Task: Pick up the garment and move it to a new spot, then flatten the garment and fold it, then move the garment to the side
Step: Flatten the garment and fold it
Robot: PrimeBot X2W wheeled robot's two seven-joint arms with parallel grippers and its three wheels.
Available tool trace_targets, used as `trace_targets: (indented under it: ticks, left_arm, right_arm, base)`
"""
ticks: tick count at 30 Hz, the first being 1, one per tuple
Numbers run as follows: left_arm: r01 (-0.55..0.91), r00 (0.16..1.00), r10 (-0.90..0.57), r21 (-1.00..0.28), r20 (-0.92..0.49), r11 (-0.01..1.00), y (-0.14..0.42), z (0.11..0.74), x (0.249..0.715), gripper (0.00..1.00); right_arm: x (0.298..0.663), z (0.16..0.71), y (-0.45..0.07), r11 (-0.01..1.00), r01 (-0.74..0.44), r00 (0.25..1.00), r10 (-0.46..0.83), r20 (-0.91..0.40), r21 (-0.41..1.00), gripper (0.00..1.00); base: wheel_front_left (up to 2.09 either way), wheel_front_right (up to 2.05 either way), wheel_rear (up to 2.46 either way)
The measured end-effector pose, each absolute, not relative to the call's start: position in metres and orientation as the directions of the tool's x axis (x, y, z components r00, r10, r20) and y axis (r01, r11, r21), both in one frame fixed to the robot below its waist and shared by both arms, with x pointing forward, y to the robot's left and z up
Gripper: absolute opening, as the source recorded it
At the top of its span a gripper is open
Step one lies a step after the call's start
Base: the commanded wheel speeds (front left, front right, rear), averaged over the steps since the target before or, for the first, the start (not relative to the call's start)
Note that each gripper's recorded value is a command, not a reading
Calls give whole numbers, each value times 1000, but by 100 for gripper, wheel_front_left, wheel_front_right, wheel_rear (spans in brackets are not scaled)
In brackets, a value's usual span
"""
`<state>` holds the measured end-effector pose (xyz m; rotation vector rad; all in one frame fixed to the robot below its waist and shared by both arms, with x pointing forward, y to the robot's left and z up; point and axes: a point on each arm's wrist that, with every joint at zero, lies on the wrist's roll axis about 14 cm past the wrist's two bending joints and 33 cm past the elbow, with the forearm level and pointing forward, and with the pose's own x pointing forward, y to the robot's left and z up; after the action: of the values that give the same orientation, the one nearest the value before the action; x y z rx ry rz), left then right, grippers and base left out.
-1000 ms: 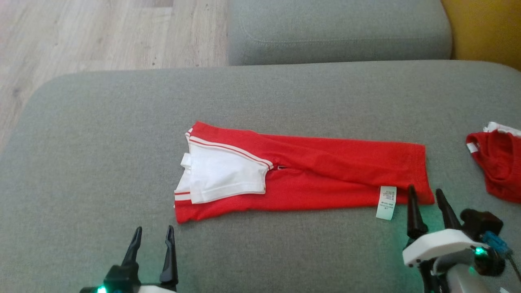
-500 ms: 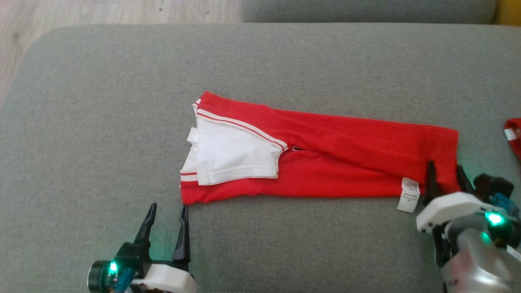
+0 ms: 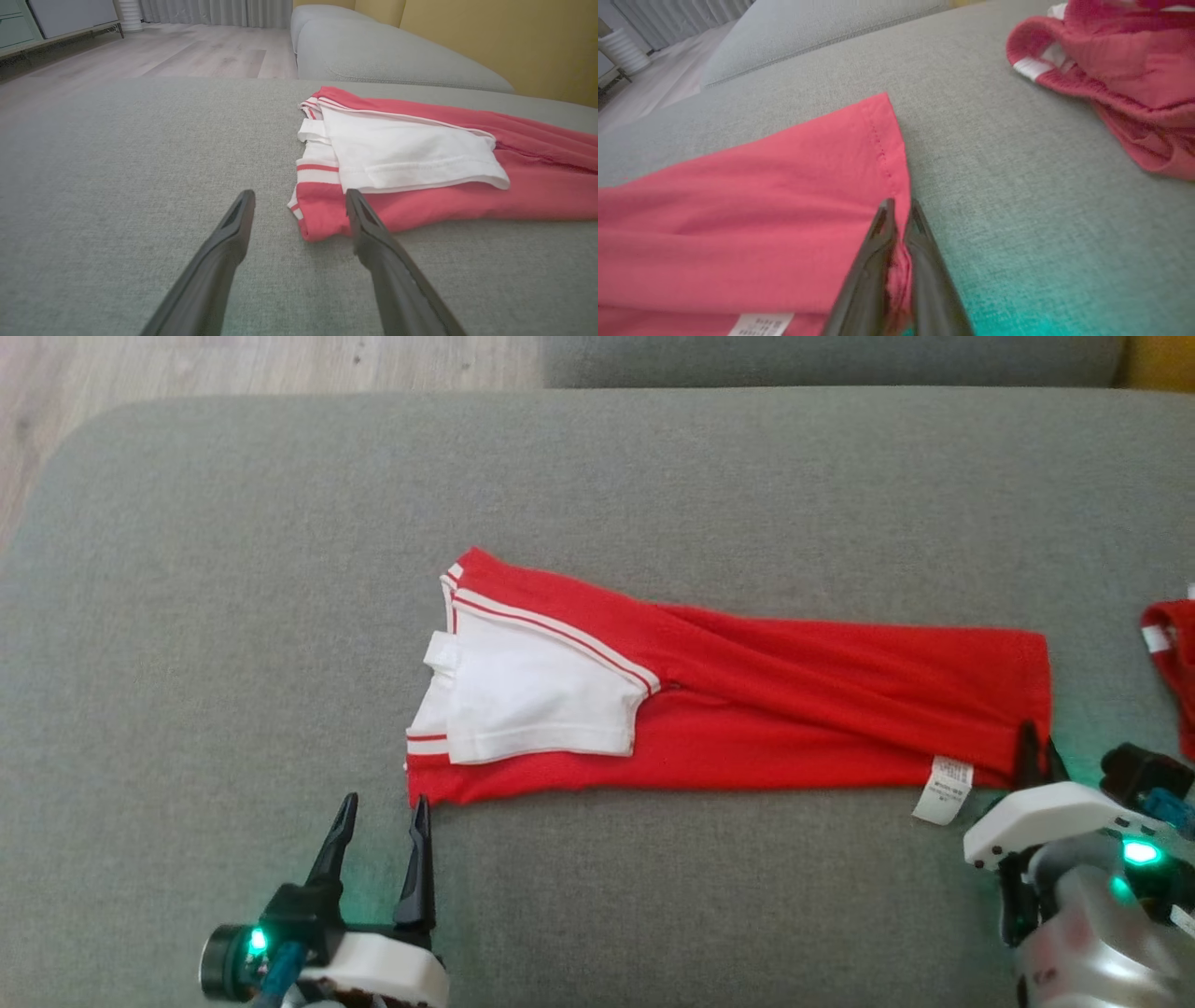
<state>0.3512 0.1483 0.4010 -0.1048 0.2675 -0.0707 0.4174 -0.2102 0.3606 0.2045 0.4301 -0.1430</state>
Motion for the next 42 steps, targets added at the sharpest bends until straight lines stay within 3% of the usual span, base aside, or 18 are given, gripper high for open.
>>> trace_targets:
  ticks: [8,11,14,17,21,34,35,36,37,42]
  left_arm:
    - [78,970,-102,-115,-221,990,144,414,350,100]
    - [77,972,-102,-120,-212,990,143,417,345,100]
    - [72,969,-99,-124,-227,990,144,412,334,100]
    - [59,966,-89,-127,-242,990,147,408,323,100]
    - [46,969,-76,-129,-236,991,151,410,313,100]
    - [-81,979,57,-119,-193,990,186,428,289,100]
    - [-95,978,70,-118,-196,988,188,428,287,100]
    - [-106,976,81,-116,-201,988,190,426,284,100]
    - [-121,973,96,-112,-209,986,193,425,282,100]
    - [-123,969,97,-105,-229,987,193,419,285,100]
  right_arm:
    - [429,411,-227,968,184,955,-135,-263,170,0]
    - [449,453,-201,978,79,990,-53,-131,195,0]
    - [460,488,-145,968,-106,993,113,-20,229,0]
    - [458,507,-79,918,-295,955,295,43,263,0]
    - [444,505,-12,832,-457,882,470,36,315,0]
    - [424,472,123,632,-675,660,748,-71,382,0]
    - [422,471,131,615,-682,645,761,-72,396,16]
    - [420,471,138,600,-688,631,773,-72,409,83]
    - [417,469,144,587,-698,615,785,-77,411,100]
    - [426,472,135,605,-681,640,766,-66,412,100]
  base:
    - [0,0,0]
    - [0,0,0]
    - [0,0,0]
    - [0,0,0]
    - [0,0,0]
    - [0,0,0]
    - [0,0,0]
    - [0,0,0]
    - [0,0,0]
    - [0,0,0]
